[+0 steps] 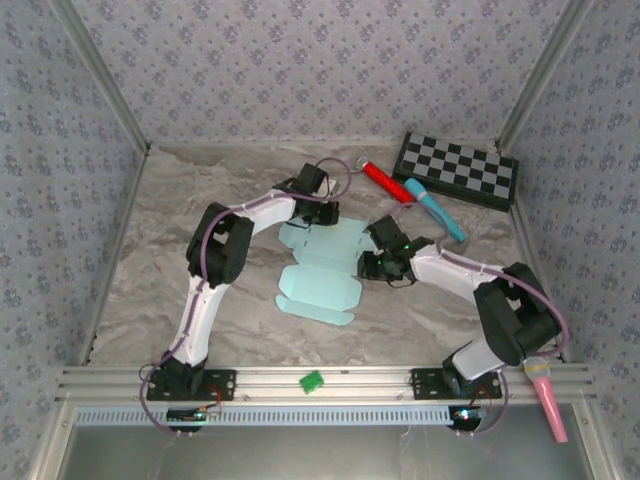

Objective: Fold the paper box

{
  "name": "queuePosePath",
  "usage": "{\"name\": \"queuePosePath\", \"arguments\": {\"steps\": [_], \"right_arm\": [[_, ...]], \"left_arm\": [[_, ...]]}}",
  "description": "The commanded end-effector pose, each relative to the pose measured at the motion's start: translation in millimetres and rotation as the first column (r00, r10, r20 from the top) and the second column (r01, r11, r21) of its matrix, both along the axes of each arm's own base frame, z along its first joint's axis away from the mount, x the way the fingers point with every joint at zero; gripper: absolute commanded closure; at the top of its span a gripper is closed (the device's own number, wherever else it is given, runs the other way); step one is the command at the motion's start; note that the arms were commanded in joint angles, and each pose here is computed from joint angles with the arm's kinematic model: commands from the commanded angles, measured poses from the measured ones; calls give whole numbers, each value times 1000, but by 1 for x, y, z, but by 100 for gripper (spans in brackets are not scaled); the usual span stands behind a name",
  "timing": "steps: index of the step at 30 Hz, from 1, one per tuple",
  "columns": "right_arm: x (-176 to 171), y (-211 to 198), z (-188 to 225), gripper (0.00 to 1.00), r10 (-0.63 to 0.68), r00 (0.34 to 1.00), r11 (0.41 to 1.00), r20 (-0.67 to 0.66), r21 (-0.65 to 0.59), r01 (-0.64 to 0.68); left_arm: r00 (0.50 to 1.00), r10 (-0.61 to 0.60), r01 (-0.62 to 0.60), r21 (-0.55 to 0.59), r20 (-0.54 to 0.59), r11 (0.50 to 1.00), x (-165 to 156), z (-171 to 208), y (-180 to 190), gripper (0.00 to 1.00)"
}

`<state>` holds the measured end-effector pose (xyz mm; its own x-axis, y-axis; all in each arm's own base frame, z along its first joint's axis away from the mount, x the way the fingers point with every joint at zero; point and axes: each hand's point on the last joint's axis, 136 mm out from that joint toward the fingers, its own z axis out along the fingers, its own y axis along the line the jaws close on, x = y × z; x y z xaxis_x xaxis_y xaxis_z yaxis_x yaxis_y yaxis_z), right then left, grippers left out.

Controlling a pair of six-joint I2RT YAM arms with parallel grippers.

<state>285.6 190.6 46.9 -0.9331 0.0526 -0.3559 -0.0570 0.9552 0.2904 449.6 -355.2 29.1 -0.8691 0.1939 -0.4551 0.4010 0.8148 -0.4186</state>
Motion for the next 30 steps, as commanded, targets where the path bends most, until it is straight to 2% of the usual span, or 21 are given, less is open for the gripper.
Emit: {"name": "queuePosePath", "arguments": {"steps": [1,5,9,14,24,30], "right_arm": [[10,6,-6,63,-37,999,999,15,31,36],[17,16,-7,64,-26,1000,998,5,58,26],[22,31,5,64,16,998,994,54,107,-22],[23,47,17,64,87,990,992,111,82,-96],[26,65,0,66,128,990,985,60,109,-134],[25,62,9,66,135,987,985,83,97,-143]], "left_arm": [[991,26,-10,122,-132,992,-29,-47,22,100],[990,27,-10,120,-135,993,-30,-49,21,100],[991,27,-11,117,-132,993,-29,-47,20,100],[990,30,-15,116,-135,993,-29,-48,20,100],[991,21,-7,104,-134,995,-29,-46,17,100],[992,-4,13,76,-125,997,-27,-31,10,100]]}}
